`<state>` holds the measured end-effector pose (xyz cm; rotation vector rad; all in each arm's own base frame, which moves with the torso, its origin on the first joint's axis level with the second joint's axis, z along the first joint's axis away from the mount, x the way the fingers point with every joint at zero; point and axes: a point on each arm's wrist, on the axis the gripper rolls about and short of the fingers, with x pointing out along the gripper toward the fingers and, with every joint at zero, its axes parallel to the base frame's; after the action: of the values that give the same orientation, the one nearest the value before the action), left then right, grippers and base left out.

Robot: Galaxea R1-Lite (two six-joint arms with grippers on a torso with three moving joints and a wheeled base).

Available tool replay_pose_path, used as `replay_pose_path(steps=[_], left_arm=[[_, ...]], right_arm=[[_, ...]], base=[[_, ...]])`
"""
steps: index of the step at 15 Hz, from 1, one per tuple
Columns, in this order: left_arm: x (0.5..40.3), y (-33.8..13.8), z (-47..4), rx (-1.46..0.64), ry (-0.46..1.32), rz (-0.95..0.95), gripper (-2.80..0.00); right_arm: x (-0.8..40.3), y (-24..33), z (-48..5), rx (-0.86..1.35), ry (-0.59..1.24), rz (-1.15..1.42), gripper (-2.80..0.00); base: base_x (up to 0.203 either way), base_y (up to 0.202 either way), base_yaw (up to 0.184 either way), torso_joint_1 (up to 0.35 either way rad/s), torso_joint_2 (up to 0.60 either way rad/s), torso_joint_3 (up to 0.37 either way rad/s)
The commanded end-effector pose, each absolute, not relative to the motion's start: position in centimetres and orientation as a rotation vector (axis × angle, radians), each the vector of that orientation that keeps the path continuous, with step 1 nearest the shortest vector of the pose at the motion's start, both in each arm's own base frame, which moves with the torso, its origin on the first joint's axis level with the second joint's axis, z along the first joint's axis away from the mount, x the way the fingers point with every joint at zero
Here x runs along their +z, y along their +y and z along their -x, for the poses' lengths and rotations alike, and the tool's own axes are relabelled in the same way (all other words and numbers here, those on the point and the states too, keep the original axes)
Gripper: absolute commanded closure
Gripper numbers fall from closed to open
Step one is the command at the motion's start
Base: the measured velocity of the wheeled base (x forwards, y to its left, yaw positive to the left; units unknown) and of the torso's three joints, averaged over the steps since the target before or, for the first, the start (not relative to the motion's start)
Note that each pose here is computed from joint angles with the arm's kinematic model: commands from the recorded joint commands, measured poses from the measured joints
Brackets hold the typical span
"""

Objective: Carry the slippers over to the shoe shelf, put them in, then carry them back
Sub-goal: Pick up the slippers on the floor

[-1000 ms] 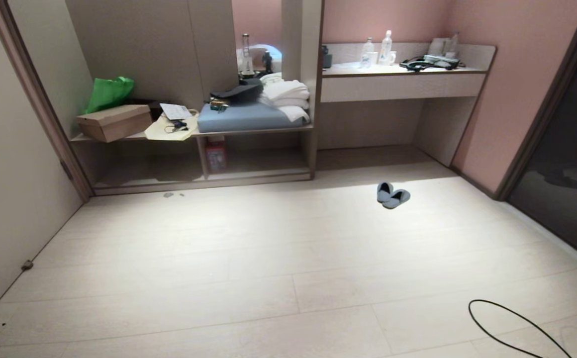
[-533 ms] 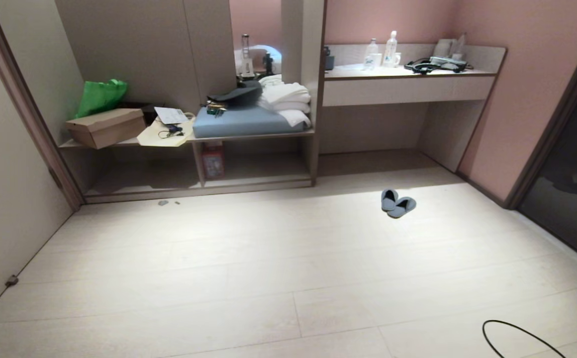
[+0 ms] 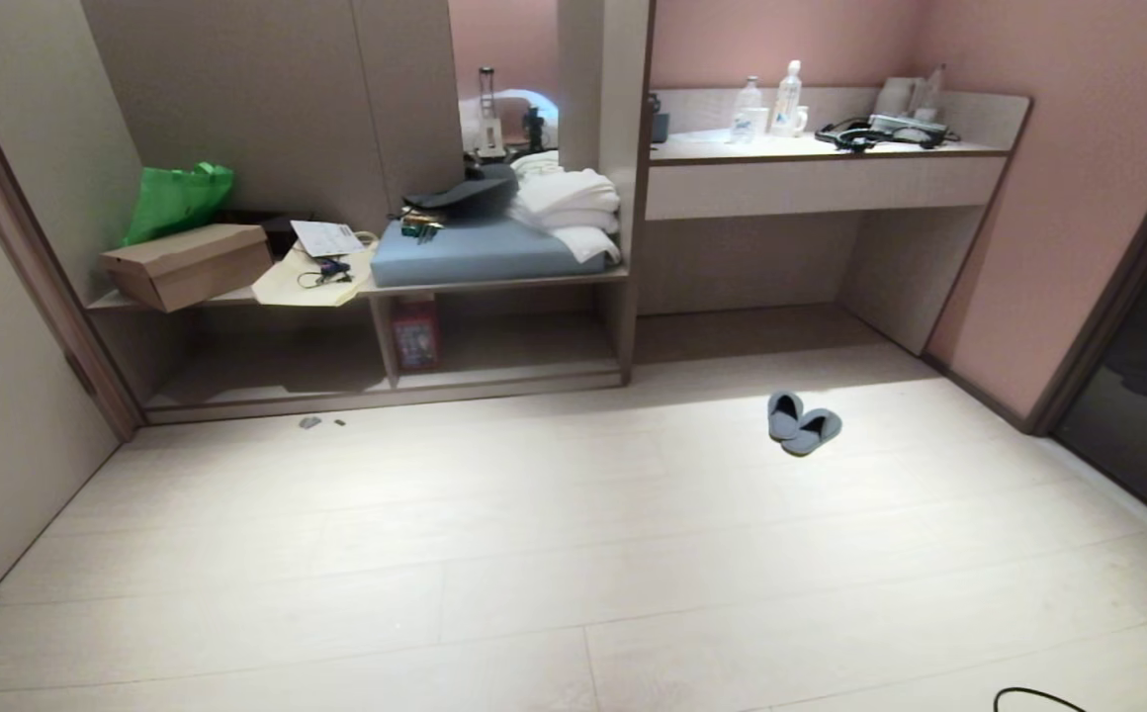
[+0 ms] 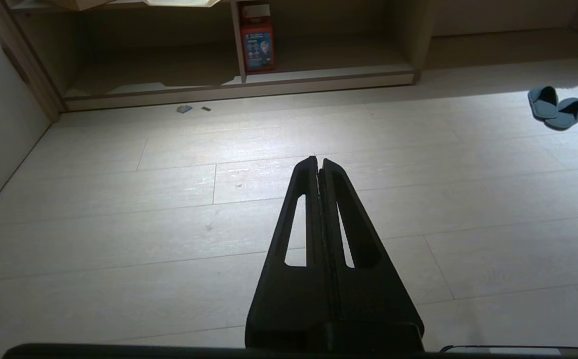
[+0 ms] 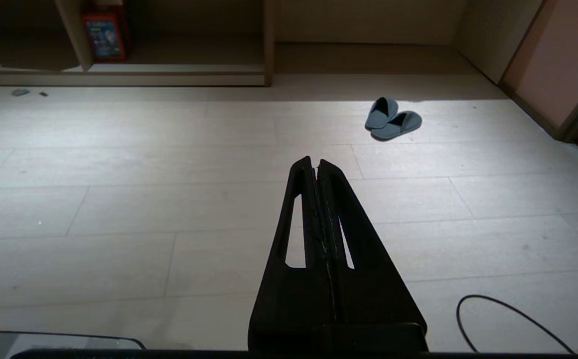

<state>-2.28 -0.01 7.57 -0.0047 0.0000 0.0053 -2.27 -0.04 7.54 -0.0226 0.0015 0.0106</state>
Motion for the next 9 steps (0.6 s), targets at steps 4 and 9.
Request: replay_pose_path(steps=[4, 9], left_arm=[[7.57, -0.01, 2.28, 0.006, 0.000, 0.005, 0.00], [7.57, -0.01, 2.27, 0.006, 0.005, 0.005, 0.00]], right_arm=[[7.54, -0.04, 2.27, 0.011, 0.003, 0.023, 0.00], [7.54, -0.04, 2.27, 0.011, 0.003, 0.022, 0.00]], base=[[0.197, 0.000, -0.002, 0.003, 0.00, 0.004], [0.194, 0.000, 0.001, 0.001, 0.00, 0.003]])
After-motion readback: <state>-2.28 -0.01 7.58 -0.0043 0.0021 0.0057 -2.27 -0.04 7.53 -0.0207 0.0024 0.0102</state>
